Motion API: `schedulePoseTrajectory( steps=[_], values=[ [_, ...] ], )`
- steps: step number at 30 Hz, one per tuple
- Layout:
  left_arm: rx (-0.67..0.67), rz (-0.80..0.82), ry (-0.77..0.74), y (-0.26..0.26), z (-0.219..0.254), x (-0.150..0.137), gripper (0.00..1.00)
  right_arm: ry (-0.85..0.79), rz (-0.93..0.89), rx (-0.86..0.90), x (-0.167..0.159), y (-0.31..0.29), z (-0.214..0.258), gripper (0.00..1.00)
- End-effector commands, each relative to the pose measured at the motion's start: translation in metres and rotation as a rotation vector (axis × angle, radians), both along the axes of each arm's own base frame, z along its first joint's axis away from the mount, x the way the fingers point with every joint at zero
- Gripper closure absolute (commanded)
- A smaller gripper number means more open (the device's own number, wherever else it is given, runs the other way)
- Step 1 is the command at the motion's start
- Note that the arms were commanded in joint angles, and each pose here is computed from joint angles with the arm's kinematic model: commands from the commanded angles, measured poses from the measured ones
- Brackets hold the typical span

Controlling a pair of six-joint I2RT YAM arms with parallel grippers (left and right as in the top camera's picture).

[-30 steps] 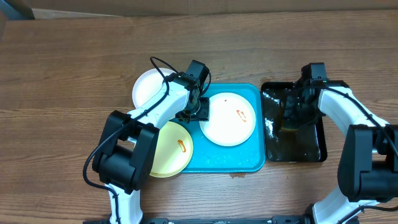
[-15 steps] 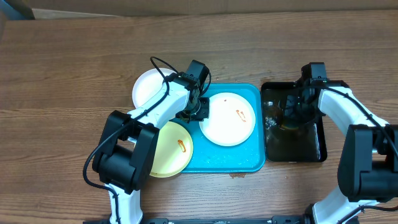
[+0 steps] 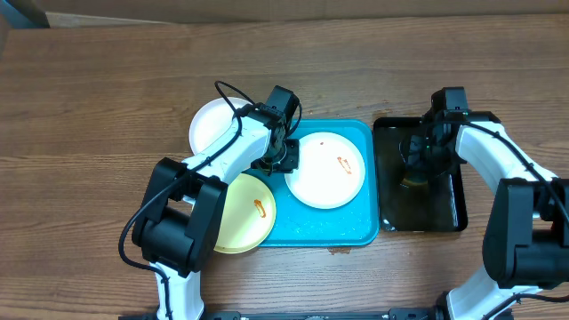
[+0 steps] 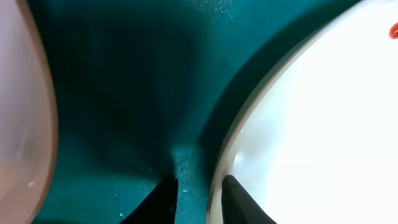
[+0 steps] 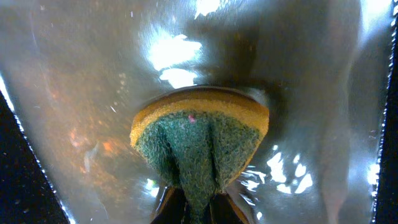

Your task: Clean dirty plates on tray and stack at the side

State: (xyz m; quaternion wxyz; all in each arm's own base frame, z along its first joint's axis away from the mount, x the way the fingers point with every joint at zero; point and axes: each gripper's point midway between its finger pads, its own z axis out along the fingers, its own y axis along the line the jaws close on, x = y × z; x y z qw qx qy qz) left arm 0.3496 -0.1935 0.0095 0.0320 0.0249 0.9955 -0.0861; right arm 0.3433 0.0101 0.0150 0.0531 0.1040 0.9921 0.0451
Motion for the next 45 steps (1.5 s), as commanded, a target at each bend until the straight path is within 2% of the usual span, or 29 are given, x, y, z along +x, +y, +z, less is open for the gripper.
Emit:
schedulePoseTrajectory(
  steps=[1, 5, 6, 8, 9, 19, 21, 23, 24, 26, 28, 33, 41, 45],
  values=[
    [0.008, -0.007, -0.002, 0.001, 0.001, 0.004, 0.75, -0.051, 0.01, -0.008, 0.014, 0.0, 0.013, 0.96],
    [0.007, -0.007, -0.005, 0.001, 0.003, 0.005, 0.77, -0.061, 0.009, -0.009, 0.018, 0.0, 0.017, 0.96],
    [0.008, -0.007, -0.004, 0.001, 0.003, 0.005, 0.8, -0.063, 0.008, -0.009, 0.019, 0.0, 0.019, 0.96],
    [0.007, -0.007, -0.003, 0.001, 0.003, 0.005, 0.94, -0.065, 0.003, -0.016, 0.021, -0.001, 0.025, 0.96],
    [0.007, -0.007, -0.004, 0.001, 0.003, 0.005, 0.96, -0.063, -0.003, -0.027, 0.023, -0.003, 0.028, 0.96],
    [0.007, -0.007, -0.005, 0.001, 0.003, 0.005, 0.96, 0.003, -0.171, -0.157, 0.011, -0.029, 0.043, 0.96],
    [0.007, -0.007, -0.005, 0.001, 0.003, 0.005, 0.96, -0.007, -0.248, -0.128, 0.013, -0.025, 0.044, 0.96],
    [0.006, -0.007, -0.007, 0.001, 0.003, 0.006, 0.96, -0.026, -0.17, -0.063, 0.019, -0.009, 0.045, 0.96],
    [0.005, -0.007, -0.008, 0.0, 0.003, 0.006, 0.96, -0.028, -0.132, -0.089, 0.019, -0.009, 0.045, 0.96],
    [0.005, -0.007, -0.008, 0.0, 0.003, 0.006, 0.96, -0.025, -0.178, -0.269, 0.013, -0.035, 0.049, 0.96],
    [0.007, -0.007, -0.003, 0.001, 0.003, 0.005, 0.96, -0.034, -0.205, -0.321, 0.013, -0.04, 0.052, 0.96],
    [0.006, -0.007, -0.005, 0.0, 0.003, 0.005, 0.96, -0.029, -0.057, -0.16, 0.017, -0.008, 0.047, 0.96],
    [0.006, -0.007, -0.007, 0.0, 0.003, 0.005, 0.96, -0.045, -0.012, -0.151, 0.023, -0.005, 0.055, 0.96],
    [0.005, -0.007, -0.008, 0.0, 0.003, 0.006, 0.96, -0.061, 0.009, -0.04, 0.031, 0.017, 0.079, 0.96]
  ],
)
